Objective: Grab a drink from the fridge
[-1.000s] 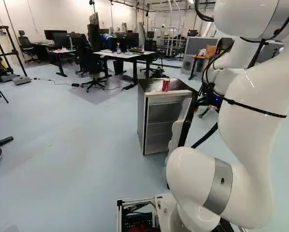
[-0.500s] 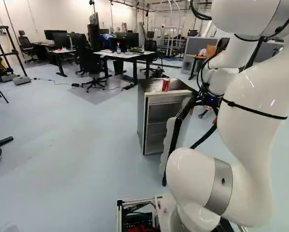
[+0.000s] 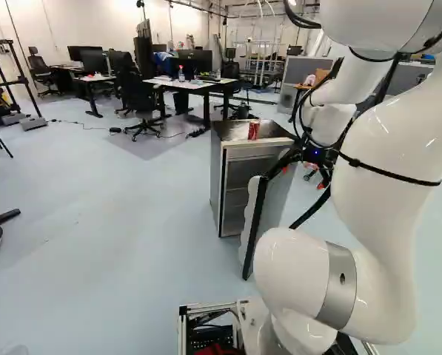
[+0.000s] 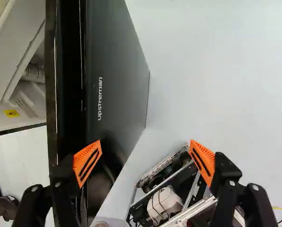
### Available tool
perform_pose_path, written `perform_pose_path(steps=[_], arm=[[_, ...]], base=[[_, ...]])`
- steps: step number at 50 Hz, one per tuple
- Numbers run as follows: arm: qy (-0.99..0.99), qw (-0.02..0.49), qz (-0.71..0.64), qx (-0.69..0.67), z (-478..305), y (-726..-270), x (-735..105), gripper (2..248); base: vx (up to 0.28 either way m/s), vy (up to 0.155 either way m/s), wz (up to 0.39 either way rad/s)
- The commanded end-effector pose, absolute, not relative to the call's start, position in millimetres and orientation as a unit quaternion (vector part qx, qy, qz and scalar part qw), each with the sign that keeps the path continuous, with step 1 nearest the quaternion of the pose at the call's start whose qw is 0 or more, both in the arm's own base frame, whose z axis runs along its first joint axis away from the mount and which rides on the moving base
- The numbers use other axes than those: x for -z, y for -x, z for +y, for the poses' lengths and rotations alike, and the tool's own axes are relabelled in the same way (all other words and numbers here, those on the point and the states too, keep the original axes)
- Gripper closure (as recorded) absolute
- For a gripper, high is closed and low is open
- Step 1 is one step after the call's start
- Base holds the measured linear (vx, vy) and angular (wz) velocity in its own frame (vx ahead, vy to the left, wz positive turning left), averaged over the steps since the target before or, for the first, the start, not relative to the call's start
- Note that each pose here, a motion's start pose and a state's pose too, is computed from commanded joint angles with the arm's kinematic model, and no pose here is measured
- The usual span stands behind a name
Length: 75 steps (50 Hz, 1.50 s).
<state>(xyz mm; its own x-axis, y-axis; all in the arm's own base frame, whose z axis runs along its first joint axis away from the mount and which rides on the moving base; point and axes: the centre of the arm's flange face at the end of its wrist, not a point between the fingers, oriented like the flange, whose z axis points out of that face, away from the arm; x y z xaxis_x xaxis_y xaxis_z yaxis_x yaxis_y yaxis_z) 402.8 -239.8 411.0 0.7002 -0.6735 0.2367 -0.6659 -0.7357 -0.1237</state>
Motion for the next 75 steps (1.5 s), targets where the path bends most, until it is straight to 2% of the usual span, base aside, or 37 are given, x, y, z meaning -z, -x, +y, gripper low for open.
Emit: perform_pose_path(steps=[37, 75], arm=[[0.939, 0.022, 0.324, 0.114, -198, -412, -392, 3], [0.951, 0.008, 0.261, 0.164, -154, -427, -395, 3]], base=[[0.0, 0.0, 0.0], [0.0, 0.0, 0.0]])
